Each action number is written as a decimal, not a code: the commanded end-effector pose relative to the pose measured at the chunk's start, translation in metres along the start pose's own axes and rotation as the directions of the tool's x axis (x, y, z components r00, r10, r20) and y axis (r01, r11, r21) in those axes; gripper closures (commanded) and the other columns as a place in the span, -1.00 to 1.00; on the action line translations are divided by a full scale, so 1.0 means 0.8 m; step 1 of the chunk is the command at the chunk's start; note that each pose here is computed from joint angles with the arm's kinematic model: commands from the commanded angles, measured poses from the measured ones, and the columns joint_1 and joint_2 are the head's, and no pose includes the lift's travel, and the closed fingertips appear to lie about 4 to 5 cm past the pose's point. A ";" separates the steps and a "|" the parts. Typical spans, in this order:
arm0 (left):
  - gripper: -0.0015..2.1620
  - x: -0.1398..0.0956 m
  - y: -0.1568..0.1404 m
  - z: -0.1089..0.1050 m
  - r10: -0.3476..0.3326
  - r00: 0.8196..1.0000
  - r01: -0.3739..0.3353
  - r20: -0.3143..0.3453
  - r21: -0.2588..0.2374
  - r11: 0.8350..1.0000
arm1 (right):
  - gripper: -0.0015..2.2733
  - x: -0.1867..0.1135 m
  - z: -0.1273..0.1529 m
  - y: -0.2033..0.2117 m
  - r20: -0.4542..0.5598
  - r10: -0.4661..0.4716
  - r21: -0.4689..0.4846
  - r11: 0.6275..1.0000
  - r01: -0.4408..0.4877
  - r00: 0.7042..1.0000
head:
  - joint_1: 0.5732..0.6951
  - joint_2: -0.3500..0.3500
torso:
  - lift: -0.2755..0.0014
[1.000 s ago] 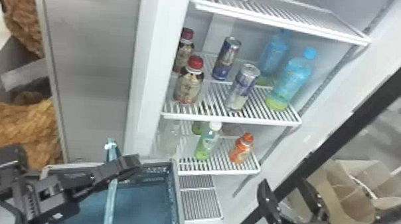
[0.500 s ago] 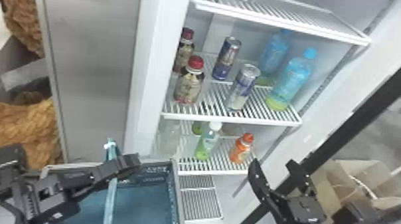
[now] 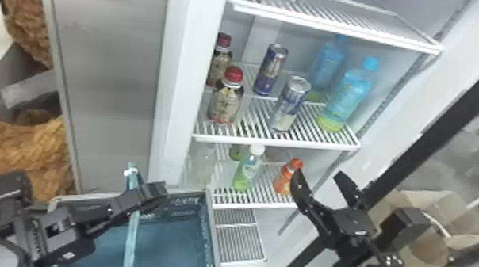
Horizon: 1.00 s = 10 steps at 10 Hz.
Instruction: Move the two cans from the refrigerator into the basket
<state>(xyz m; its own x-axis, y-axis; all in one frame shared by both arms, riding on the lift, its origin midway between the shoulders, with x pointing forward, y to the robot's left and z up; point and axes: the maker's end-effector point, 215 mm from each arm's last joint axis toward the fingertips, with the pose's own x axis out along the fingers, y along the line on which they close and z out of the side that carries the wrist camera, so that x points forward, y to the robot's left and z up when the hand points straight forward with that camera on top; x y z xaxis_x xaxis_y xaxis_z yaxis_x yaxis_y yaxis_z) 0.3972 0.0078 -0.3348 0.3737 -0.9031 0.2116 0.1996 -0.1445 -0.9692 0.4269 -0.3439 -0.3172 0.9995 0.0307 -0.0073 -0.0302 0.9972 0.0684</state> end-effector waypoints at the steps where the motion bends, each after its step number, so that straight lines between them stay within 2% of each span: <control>1: 0.10 -0.001 0.001 0.000 0.001 1.000 -0.001 0.002 -0.001 1.000 | -0.90 0.019 0.011 -0.003 0.017 -0.003 -0.007 1.000 0.003 1.000 | 1.00 -1.00 | 0.77; 10: 0.10 0.000 0.000 -0.002 -0.001 1.000 0.001 -0.001 -0.004 1.000 | -0.90 0.145 0.020 0.020 0.013 0.050 0.007 0.999 -0.050 0.999 | 1.00 -1.00 | 0.77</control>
<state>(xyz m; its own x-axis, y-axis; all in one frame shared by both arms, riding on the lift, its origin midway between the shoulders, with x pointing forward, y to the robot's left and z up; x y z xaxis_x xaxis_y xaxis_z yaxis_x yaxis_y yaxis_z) 0.3953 0.0073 -0.3359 0.3731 -0.9034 0.2113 0.1941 -0.1467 -0.9700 0.5373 -0.3253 -0.3006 0.9967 0.0806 0.0103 -0.0812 0.9938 0.0766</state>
